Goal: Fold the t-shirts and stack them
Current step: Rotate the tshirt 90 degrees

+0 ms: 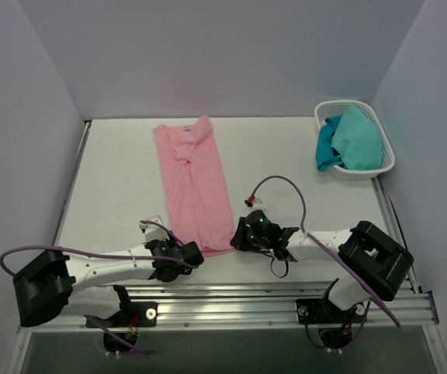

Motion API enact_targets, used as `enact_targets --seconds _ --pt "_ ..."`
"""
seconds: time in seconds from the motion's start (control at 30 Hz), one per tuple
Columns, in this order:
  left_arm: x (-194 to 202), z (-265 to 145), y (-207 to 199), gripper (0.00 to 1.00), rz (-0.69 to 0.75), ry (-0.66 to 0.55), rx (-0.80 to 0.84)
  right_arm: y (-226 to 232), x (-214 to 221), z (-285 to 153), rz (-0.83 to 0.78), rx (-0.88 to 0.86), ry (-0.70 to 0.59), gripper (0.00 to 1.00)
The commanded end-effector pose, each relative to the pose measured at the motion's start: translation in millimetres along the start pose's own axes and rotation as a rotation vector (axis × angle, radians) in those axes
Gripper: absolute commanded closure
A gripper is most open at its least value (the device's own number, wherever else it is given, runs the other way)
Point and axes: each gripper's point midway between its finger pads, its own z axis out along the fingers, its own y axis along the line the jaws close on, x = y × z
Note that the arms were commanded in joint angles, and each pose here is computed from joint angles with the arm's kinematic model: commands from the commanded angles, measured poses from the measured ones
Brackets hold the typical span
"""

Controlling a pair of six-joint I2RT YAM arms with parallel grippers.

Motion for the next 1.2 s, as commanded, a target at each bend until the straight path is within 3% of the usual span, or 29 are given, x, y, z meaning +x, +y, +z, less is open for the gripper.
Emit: enact_targets --seconds 0.0,0.23,0.73,1.17 --pt "-0.2 12.6 -13.6 0.39 -0.11 -0.054 -0.019 -0.8 1.0 1.4 -0.015 -0.004 0.011 0.94" --pt "22.3 29.5 -27.1 0.41 -0.13 -0.029 0.014 -4.4 0.6 -0.8 -0.015 0.012 0.004 0.95" --pt "-12.8 -6.1 -11.7 0.42 -0.204 -0.051 0.074 -7.7 2.8 6.8 -0.019 0.031 0.017 0.96" --pt "-4.1 2.2 -12.8 0.45 -0.223 -0.047 0.1 -9.8 5.3 10.9 -0.023 0.042 0.03 0.97"
